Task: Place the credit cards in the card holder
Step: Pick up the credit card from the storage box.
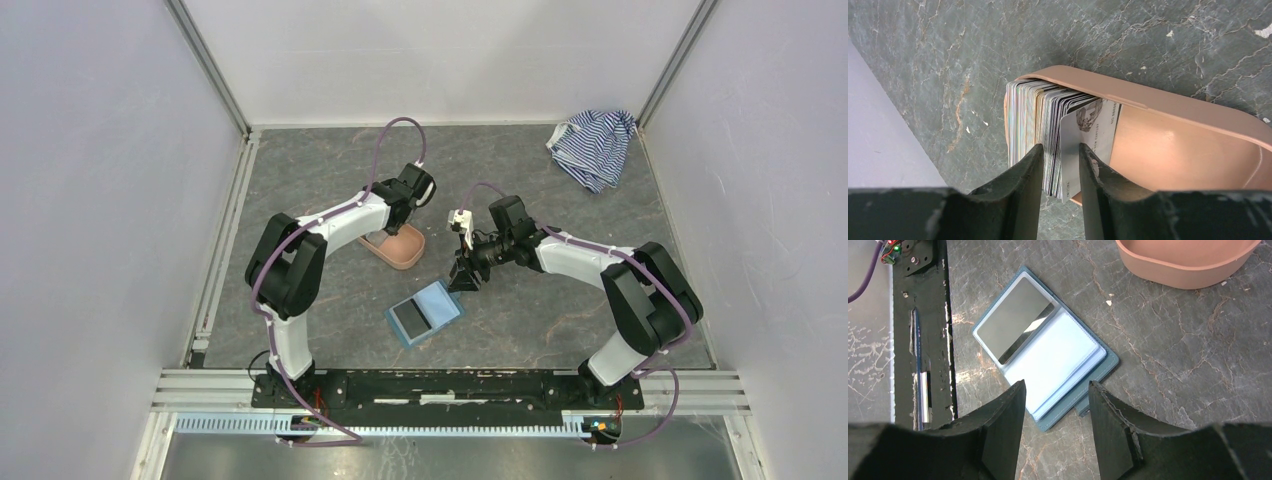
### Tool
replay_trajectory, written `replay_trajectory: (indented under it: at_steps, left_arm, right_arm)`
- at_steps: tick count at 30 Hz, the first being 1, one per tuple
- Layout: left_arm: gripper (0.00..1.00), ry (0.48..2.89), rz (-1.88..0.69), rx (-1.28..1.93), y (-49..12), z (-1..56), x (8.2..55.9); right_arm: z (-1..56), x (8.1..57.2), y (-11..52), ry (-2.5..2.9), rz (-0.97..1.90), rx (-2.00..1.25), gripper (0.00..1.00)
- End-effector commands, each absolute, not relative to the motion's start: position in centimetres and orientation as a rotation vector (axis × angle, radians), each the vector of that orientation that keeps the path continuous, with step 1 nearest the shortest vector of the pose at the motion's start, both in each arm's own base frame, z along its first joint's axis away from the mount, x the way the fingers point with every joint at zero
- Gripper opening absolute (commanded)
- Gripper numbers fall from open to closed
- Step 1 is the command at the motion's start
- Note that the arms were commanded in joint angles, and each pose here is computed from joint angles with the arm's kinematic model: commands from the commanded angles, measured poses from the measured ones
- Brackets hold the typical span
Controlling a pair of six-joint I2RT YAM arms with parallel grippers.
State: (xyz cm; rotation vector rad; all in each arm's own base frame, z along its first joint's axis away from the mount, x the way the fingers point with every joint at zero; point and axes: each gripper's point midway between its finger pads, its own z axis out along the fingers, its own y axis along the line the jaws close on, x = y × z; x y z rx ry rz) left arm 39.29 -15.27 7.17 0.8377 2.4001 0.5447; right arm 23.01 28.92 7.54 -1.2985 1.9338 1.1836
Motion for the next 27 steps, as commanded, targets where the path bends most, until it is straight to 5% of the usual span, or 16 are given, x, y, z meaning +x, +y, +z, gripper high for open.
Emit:
replay_trajectory:
  at_steps: [1, 27]
  left_arm:
    - [0.38, 2.327, 0.583, 0.812, -14.9, 9.6, 40.6]
    - [0.28, 2.343, 0.468, 0.79, -16.3, 9.8, 39.2]
  right_arm:
    - [8.9, 23.9, 29.6, 1.863, 1.19, -1.314, 0.56]
    - [9.1, 23.9, 29.7, 1.858, 1.198, -1.312, 0.57]
